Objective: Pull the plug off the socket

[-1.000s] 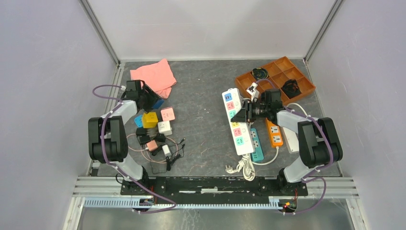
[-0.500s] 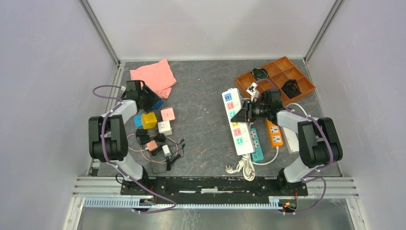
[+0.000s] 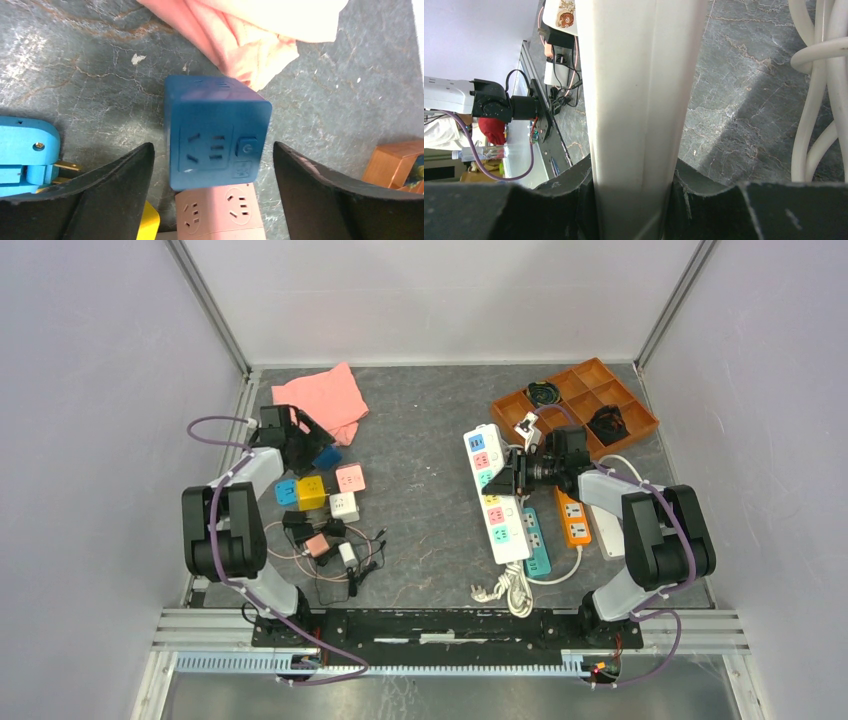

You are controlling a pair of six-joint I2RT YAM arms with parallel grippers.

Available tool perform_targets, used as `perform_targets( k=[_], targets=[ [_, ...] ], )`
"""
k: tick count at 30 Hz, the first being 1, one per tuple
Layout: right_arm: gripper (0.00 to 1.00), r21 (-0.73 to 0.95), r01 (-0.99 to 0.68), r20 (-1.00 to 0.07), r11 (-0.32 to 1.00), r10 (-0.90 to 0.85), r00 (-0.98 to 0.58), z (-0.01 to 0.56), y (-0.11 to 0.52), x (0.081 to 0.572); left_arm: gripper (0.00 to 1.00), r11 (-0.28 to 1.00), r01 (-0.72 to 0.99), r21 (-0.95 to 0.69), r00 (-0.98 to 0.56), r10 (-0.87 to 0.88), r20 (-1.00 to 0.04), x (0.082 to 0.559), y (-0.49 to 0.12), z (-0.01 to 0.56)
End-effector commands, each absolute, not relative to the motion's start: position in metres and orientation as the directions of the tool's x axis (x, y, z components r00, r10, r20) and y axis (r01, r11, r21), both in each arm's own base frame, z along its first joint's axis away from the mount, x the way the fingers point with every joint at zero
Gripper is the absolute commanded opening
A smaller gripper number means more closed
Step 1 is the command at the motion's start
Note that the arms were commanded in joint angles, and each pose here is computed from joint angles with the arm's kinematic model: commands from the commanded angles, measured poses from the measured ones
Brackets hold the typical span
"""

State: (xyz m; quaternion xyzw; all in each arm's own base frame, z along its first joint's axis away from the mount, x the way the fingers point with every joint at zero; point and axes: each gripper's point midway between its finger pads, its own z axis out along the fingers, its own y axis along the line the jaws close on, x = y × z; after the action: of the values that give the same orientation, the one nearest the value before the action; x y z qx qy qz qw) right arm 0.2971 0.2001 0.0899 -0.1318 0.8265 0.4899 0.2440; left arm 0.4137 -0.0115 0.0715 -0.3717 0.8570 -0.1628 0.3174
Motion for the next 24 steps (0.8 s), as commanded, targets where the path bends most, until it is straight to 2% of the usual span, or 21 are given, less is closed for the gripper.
perform_targets(
  k=[1, 10, 18, 24],
  targets=[
    [0.00, 0.640, -0.592, -0.664, 0.490, -0.036, -0.747, 0.086, 0.196, 0.307, 0.99, 0.681, -0.501, -0.535, -0.445, -0.732, -0.516, 0.424, 0.003, 0.117],
    [0.00, 0.638, -0.596, -0.666, 0.487, -0.038, -0.745, 0.086, 0.196, 0.307, 1.00, 0.734, -0.420, -0.534, -0.380, -0.676, -0.631, 0.419, 0.010, 0.172],
    [0.00, 0.635, -0.603, -0.672, 0.483, -0.040, -0.739, 0.088, 0.197, 0.306, 1.00, 0.810, -0.206, -0.549, -0.383, -0.583, -0.717, 0.403, -0.011, 0.217],
    [0.00, 0.627, -0.614, -0.680, 0.479, -0.046, -0.731, 0.090, 0.197, 0.306, 1.00, 0.813, 0.033, -0.581, -0.397, -0.523, -0.754, 0.375, -0.045, 0.242]
  ],
)
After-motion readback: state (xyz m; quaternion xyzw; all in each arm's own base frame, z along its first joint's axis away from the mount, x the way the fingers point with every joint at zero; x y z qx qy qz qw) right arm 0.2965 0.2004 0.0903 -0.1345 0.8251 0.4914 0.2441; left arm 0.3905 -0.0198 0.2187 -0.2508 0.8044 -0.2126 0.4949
